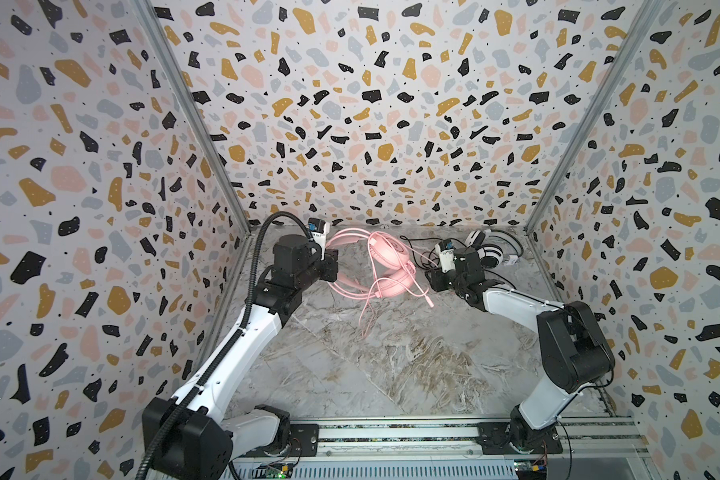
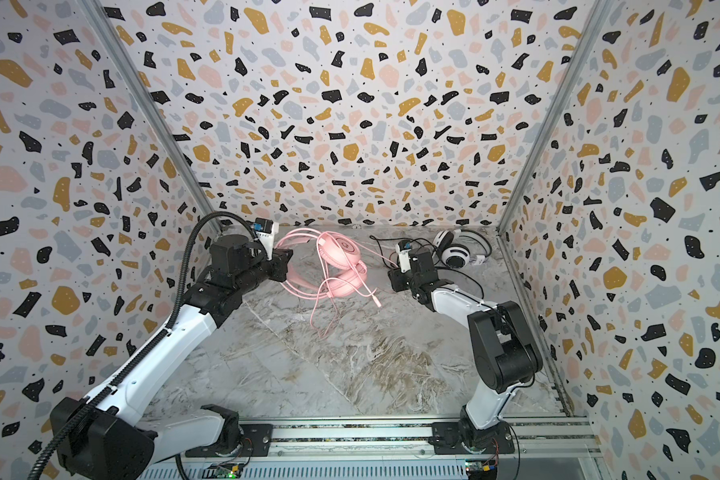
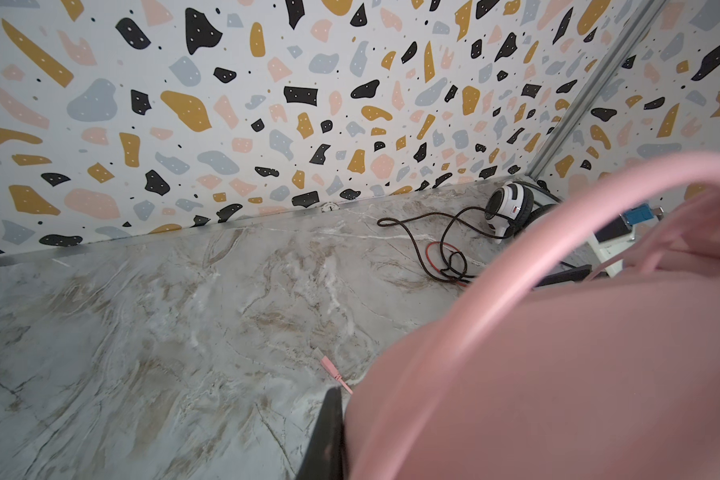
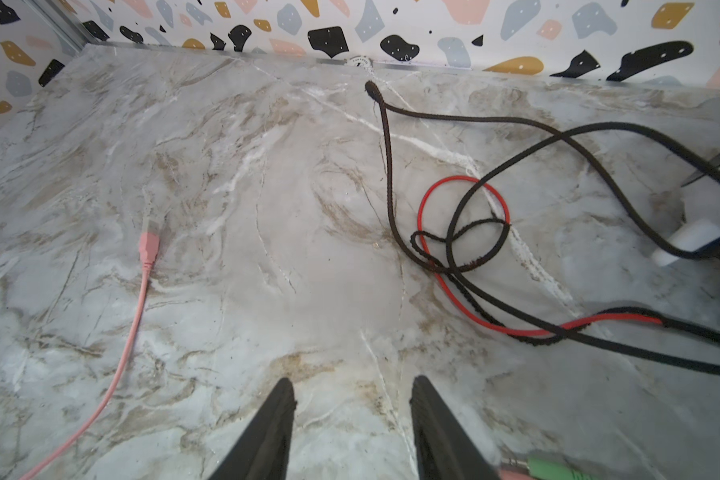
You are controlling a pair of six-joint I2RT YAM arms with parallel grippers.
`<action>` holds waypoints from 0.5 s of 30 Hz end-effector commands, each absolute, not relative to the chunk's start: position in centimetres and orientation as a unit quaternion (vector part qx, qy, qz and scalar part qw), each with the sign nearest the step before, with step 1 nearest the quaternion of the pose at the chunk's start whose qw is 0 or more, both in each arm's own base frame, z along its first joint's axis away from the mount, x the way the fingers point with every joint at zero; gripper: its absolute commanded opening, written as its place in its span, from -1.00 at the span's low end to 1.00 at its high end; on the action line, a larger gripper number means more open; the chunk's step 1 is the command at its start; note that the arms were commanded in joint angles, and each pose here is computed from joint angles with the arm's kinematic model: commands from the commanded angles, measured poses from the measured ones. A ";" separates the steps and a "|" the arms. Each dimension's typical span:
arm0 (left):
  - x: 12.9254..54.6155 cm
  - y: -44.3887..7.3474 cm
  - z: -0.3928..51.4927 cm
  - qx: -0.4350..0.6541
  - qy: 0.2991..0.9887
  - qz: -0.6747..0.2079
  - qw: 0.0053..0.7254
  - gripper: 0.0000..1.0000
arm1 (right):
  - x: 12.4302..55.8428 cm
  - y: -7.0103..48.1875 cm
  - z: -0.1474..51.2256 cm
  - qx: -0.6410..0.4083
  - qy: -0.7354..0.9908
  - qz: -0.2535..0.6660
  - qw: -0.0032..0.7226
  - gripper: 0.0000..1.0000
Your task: Wrap the headphones
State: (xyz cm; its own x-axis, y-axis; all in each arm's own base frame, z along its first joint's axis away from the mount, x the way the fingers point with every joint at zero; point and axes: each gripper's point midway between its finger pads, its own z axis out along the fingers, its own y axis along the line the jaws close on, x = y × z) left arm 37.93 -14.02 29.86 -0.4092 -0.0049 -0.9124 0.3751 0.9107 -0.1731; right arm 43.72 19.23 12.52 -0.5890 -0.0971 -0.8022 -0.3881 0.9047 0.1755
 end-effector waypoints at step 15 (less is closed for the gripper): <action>39.0 -13.6 36.6 0.075 0.750 -0.236 0.614 -1.00 | 43.1 16.5 14.5 -0.111 0.871 0.158 0.451 -0.02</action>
